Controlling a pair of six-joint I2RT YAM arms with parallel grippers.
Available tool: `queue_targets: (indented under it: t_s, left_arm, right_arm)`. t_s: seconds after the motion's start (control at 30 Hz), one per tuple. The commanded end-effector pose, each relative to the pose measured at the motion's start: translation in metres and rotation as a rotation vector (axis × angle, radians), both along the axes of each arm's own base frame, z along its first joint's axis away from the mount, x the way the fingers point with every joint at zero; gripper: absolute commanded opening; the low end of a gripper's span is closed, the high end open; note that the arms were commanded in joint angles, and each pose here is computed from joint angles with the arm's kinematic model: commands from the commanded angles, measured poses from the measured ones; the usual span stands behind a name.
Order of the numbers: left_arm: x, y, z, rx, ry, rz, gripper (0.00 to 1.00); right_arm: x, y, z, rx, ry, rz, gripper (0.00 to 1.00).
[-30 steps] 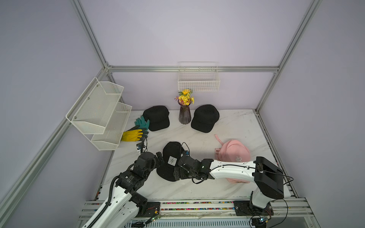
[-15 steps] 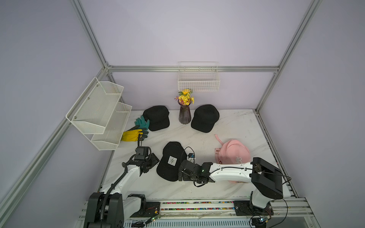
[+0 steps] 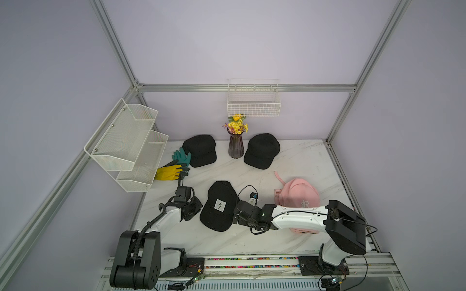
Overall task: Stack the baseball caps by color
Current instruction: Adjust the baseball cap at the center of the board.
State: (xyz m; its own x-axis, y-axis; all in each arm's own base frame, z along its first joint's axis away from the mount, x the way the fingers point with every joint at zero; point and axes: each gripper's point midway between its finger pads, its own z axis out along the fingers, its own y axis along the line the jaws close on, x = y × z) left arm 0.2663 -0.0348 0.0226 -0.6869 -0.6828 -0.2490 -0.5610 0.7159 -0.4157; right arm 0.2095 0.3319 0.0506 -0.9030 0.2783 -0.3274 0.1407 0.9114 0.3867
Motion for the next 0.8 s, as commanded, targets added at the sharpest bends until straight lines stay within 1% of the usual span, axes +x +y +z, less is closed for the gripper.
queue_targets:
  t_s: [0.0,0.1,0.2,0.4,0.53,0.77]
  left_arm:
    - [-0.010,-0.009,0.000,-0.064,-0.004,-0.010,0.00]
    - [-0.020,-0.017,-0.002,-0.117,-0.002,-0.012,0.00]
    - [-0.033,-0.024,-0.006,-0.161,0.008,-0.008,0.00]
    - [-0.050,-0.046,-0.006,-0.199,0.001,-0.048,0.00]
    - [-0.052,-0.068,0.003,-0.228,-0.031,-0.106,0.00]
    - [-0.054,-0.103,0.010,-0.229,-0.058,-0.182,0.00]
  right_arm:
    - [0.009,-0.011,-0.001,0.037,0.038,-0.070,0.97]
    - [0.018,-0.019,-0.001,0.094,0.050,-0.120,0.97]
    - [0.023,-0.020,0.000,0.138,0.056,-0.134,0.97]
    - [0.027,-0.026,-0.005,0.165,0.077,-0.152,0.97]
    - [0.033,-0.030,-0.006,0.184,0.074,-0.158,0.97]
    - [0.042,-0.039,0.003,0.205,0.047,-0.166,0.97]
